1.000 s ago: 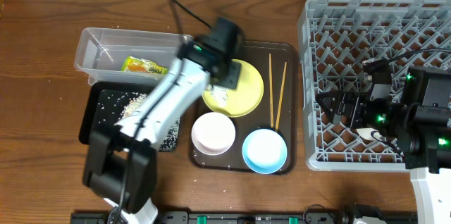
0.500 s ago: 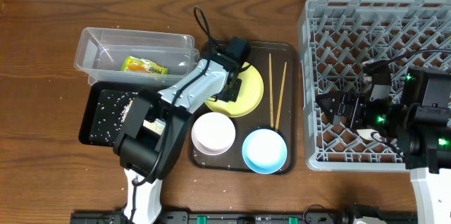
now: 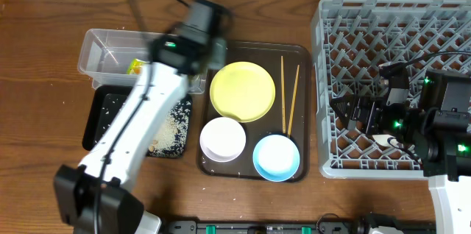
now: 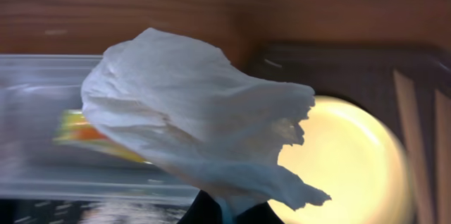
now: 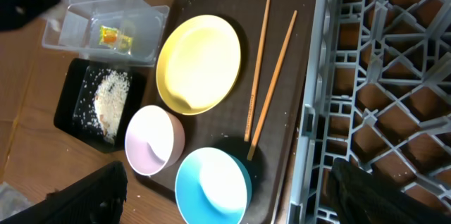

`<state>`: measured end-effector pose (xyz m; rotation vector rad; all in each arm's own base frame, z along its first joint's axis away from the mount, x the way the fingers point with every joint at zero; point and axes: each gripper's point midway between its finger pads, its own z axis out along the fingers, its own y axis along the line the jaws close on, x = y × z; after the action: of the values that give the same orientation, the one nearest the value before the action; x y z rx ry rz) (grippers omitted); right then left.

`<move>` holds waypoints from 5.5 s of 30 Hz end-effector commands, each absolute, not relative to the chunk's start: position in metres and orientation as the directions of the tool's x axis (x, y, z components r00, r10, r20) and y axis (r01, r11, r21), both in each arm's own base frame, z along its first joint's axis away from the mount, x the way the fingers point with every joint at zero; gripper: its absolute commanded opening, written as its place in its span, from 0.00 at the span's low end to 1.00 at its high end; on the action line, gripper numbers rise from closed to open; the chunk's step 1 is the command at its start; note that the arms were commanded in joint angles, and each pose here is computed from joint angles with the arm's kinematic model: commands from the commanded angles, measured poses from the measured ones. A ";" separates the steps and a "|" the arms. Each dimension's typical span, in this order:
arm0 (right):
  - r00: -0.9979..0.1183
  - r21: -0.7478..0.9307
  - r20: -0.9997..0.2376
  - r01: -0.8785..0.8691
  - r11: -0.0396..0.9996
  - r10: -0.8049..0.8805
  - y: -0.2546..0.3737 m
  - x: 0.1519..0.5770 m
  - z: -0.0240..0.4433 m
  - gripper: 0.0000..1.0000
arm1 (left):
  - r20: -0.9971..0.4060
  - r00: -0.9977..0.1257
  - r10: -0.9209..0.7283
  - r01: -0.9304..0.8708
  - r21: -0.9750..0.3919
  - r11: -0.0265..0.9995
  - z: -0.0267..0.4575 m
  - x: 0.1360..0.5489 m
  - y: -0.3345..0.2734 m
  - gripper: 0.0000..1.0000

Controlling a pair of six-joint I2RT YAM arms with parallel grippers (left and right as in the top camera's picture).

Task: Sort waste into correct bins and load items into the dishwasher rack

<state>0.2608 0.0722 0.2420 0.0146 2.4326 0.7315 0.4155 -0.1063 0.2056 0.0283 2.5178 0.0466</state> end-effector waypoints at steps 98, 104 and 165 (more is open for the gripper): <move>-0.801 0.443 -0.578 -0.148 0.884 0.155 0.065 0.268 0.246 0.99 | -0.964 -0.263 -0.048 0.281 -0.124 0.952 0.284 0.242 -0.066 0.95; -0.801 0.443 -0.578 -0.148 0.884 0.155 0.065 0.268 0.246 0.99 | -0.979 -0.194 -0.069 0.244 -0.117 0.963 0.247 0.230 -0.053 0.95; -0.878 0.459 -0.478 -0.269 0.847 -0.021 0.149 0.259 0.218 0.99 | -0.969 -0.243 -0.052 0.177 -0.097 0.979 0.134 0.233 -0.038 0.96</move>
<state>0.2677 0.1288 0.2394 -0.1439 2.4502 0.8143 0.2325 -0.0379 0.1450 0.0778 1.7843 -0.2248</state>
